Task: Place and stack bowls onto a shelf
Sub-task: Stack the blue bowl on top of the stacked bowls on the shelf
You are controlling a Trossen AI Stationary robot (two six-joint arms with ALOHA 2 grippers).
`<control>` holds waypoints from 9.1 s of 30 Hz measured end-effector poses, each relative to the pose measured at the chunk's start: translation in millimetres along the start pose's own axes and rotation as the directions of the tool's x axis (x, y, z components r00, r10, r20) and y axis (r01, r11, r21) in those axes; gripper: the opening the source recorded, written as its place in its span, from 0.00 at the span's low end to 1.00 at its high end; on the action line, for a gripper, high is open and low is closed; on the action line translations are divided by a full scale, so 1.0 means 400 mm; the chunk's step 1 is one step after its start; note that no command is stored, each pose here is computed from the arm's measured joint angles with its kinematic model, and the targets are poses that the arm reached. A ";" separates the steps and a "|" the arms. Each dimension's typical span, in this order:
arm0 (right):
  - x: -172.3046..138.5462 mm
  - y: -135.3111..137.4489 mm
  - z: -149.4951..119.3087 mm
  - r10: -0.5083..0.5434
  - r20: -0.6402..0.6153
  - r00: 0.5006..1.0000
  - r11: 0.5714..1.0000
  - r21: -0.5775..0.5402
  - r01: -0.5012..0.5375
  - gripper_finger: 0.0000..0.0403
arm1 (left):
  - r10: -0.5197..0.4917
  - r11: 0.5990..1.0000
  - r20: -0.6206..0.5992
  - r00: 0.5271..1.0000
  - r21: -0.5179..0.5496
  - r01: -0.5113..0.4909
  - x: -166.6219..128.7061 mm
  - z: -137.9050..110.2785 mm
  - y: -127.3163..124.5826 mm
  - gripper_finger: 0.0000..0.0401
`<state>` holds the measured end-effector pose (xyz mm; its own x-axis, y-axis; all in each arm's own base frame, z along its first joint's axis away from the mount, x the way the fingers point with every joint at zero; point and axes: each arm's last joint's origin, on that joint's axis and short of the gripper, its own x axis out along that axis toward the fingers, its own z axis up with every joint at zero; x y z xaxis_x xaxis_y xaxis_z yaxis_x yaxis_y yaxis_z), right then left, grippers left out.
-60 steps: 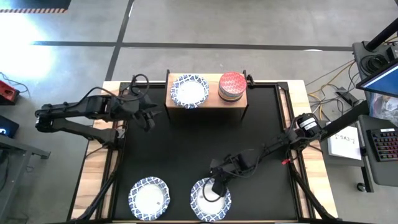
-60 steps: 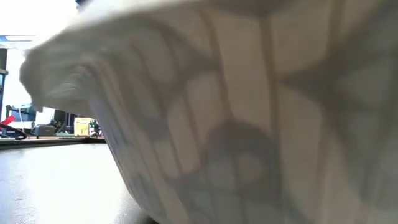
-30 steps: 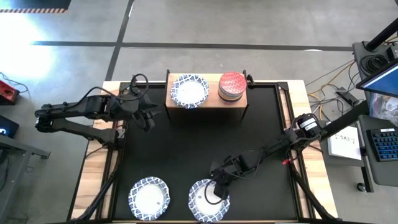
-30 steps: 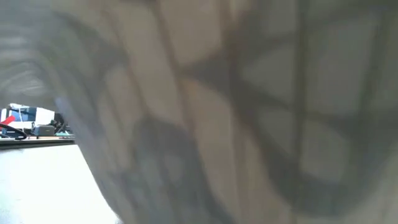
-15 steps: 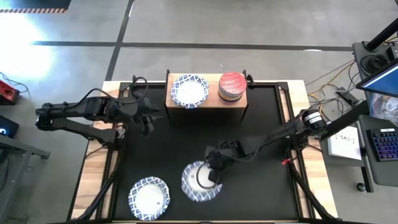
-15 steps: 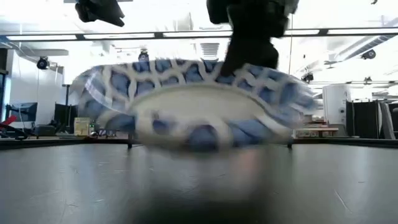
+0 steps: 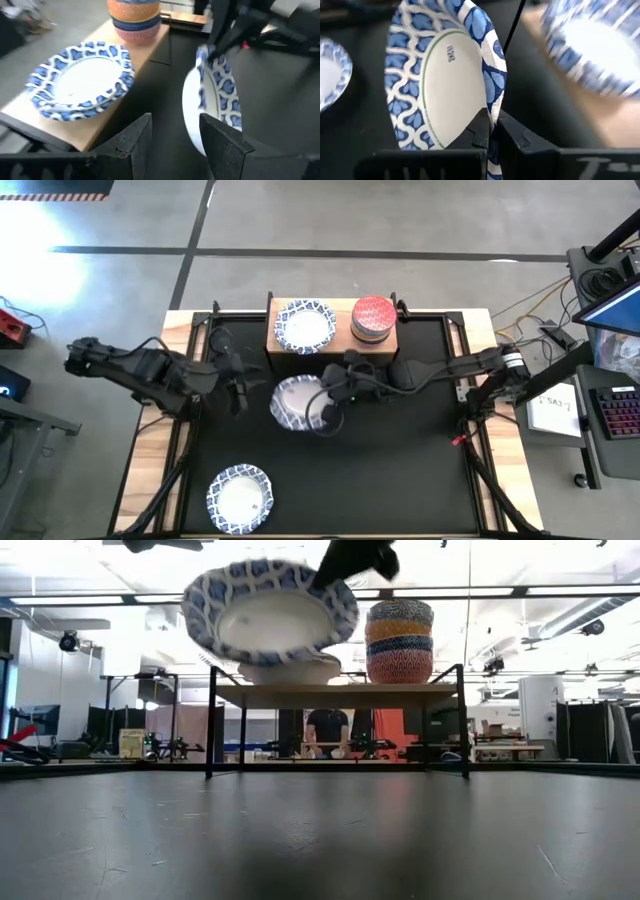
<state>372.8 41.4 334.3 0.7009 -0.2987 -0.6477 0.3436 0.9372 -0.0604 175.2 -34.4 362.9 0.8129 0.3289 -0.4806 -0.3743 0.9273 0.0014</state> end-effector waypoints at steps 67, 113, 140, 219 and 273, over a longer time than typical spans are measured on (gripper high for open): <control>-0.233 -0.129 0.107 -0.144 0.235 0.961 0.987 -0.036 0.157 0.52 | 0.098 0.995 0.091 0.991 -0.027 -0.096 0.025 0.020 -0.035 0.00; -0.236 -0.138 0.051 -0.138 0.028 0.990 0.990 0.009 0.138 0.52 | 0.116 0.835 0.025 0.993 -0.544 -0.084 0.285 0.076 0.447 0.02; -0.236 -0.140 0.031 -0.111 -0.058 0.992 0.994 0.006 0.112 0.52 | 0.142 0.915 -0.089 0.986 -0.369 -0.165 0.218 0.127 0.442 0.47; -0.237 -0.143 0.010 -0.086 -0.152 0.985 0.996 0.023 0.091 0.52 | -0.201 0.949 -0.789 0.581 -0.305 -0.085 0.036 -0.570 -0.321 0.47; -0.203 -0.112 0.041 0.028 -0.060 0.998 0.991 0.134 -0.019 0.52 | -0.008 0.901 0.179 0.984 -0.426 0.085 0.170 -0.092 0.082 0.01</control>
<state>310.8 20.5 402.0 0.6715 -0.2614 -0.6933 0.4106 0.9102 0.0545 201.8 11.7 298.0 0.8826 0.3484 -0.3157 -0.4584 0.7871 -0.4129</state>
